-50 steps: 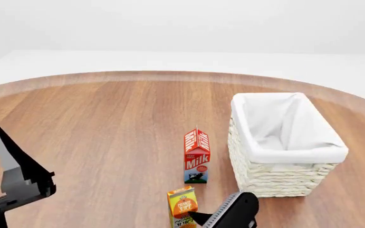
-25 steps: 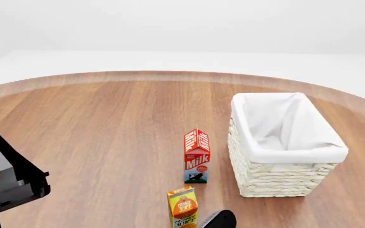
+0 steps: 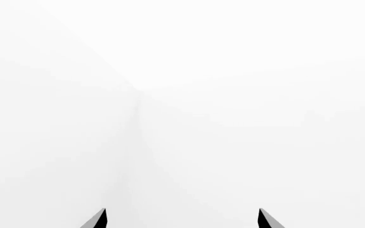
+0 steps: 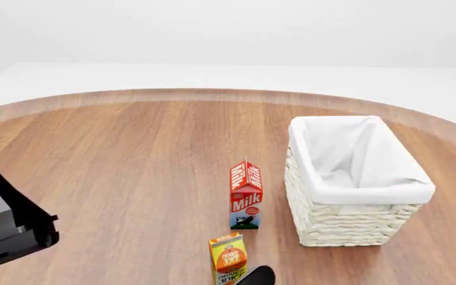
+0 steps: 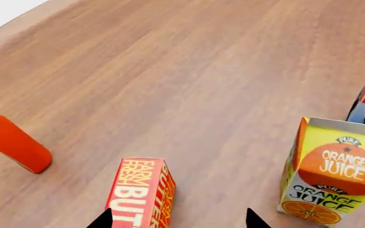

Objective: Pick up the cream cheese box and the butter, and put them in the basket.

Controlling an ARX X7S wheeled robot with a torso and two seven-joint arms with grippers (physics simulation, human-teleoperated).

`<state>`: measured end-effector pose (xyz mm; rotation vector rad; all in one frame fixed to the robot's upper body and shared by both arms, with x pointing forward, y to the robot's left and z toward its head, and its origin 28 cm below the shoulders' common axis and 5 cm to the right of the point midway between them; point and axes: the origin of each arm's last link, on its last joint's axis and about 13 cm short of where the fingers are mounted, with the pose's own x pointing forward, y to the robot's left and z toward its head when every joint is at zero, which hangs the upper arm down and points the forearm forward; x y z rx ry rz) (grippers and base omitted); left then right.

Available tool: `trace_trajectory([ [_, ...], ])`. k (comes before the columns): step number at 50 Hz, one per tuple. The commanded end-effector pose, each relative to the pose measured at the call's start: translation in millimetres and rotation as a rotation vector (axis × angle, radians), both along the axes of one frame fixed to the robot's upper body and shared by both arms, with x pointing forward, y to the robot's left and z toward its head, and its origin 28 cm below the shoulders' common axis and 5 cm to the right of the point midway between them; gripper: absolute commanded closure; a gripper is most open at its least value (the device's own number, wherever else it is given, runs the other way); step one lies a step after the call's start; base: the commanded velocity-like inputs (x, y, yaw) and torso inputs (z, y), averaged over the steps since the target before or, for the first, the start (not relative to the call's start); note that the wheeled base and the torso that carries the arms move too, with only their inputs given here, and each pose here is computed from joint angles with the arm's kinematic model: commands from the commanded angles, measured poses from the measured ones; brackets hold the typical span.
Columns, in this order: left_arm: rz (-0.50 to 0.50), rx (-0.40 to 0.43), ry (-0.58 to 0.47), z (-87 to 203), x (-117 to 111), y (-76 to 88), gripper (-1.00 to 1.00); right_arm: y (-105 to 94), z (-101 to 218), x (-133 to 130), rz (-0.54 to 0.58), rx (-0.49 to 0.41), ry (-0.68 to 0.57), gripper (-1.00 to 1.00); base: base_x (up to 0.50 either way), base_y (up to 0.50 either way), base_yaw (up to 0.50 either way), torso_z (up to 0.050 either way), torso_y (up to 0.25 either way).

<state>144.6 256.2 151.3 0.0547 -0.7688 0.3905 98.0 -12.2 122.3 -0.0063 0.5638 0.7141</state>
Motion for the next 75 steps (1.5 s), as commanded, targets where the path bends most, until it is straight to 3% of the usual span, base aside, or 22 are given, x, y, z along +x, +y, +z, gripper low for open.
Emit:
trace_trajectory([
  [1, 0.012, 0.009, -0.027, 2, -1, 3.8, -1.00, 11.3, -8, 3, 0.010, 0.038, 0.011, -1.00, 0.00, 0.00, 0.00, 0.000, 0.000],
  [30, 0.030, 0.004, -0.030, 3, -1, 7.9, -1.00, 22.7, -10, 0, 0.041, 0.020, -0.023, -1.00, 0.00, 0.00, 0.00, 0.000, 0.000],
  [52, 0.040, 0.002, -0.030, 4, -1, 13.0, -1.00, 36.0, -18, 1, 0.126, 0.033, 0.019, -1.00, 0.00, 0.00, 0.00, 0.000, 0.000],
  [75, 0.046, 0.002, -0.029, 5, -2, 15.2, -1.00, 44.1, -19, 5, 0.075, 0.068, 0.114, -1.00, 0.00, 0.00, 0.00, 0.000, 0.000],
])
